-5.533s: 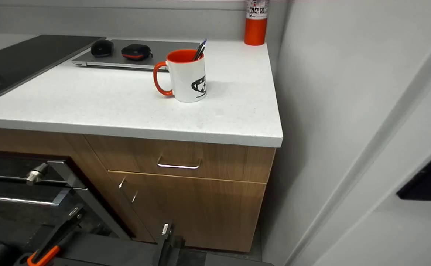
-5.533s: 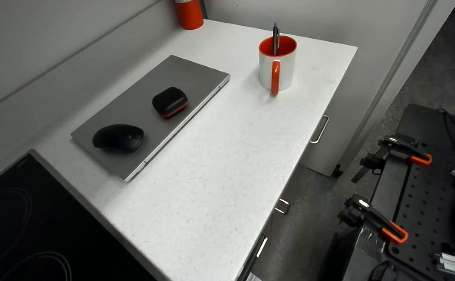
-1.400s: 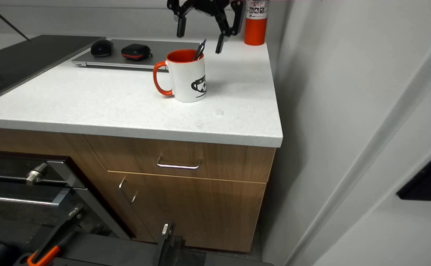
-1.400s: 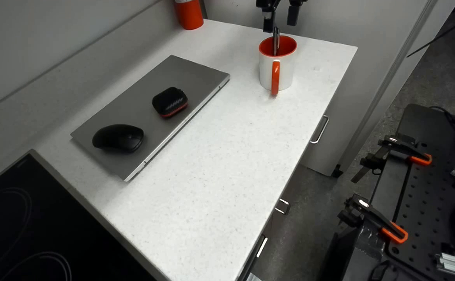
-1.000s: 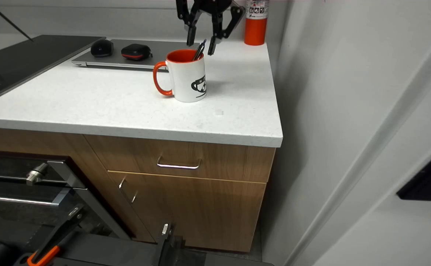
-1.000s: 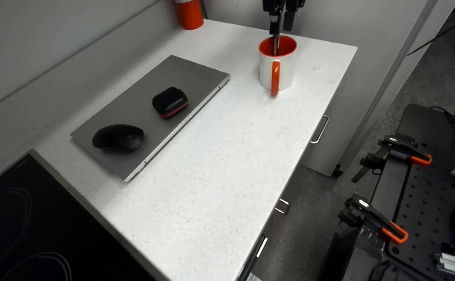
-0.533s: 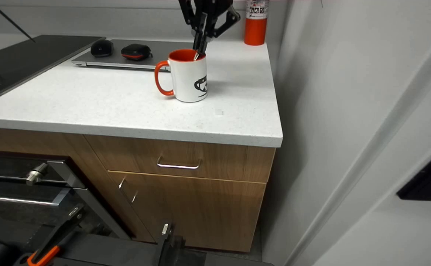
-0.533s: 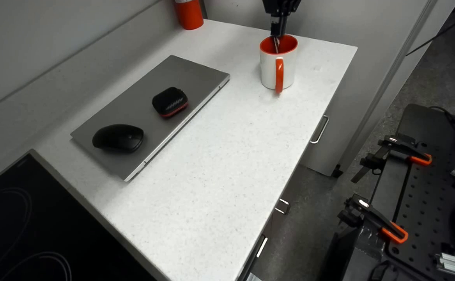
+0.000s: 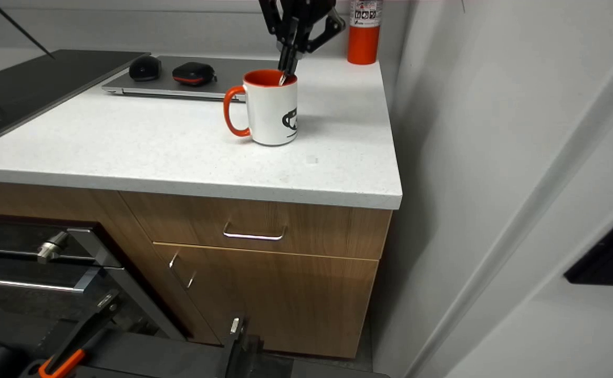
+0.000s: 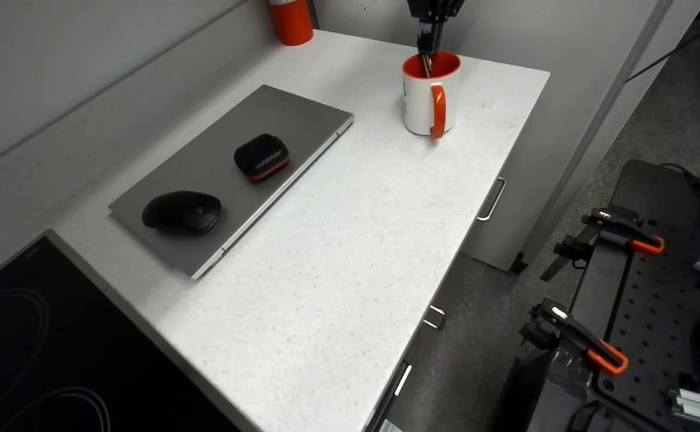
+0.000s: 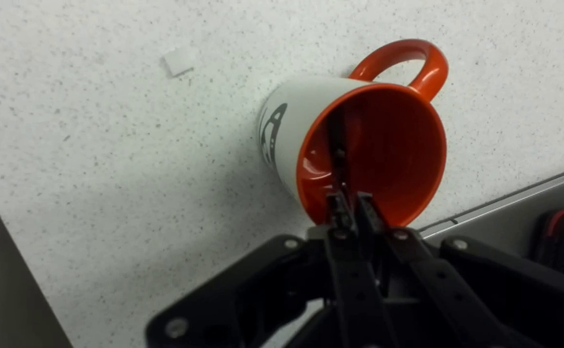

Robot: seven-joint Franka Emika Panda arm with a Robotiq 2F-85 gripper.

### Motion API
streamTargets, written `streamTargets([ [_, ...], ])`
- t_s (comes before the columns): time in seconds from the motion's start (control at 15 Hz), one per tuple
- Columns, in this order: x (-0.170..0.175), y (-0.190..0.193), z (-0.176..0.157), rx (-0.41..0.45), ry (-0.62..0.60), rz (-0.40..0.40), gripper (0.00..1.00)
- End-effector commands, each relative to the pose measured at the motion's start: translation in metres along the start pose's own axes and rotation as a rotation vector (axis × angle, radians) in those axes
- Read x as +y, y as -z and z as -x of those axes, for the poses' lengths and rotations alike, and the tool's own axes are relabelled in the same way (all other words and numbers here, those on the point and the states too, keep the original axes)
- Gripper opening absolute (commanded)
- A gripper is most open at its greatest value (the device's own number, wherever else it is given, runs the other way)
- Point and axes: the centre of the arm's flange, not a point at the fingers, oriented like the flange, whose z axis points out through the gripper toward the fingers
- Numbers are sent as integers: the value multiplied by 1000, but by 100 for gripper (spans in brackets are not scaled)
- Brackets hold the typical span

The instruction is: Remove the black pen from the white mug

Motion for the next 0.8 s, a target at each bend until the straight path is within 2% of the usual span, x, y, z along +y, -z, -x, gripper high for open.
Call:
streamTargets([
  [0.0, 3, 5, 5, 6, -12, -23, 2],
  [0.53, -5, 9, 24, 8, 8, -21, 2],
  [0.73, -4, 27, 31, 27, 31, -39, 2],
])
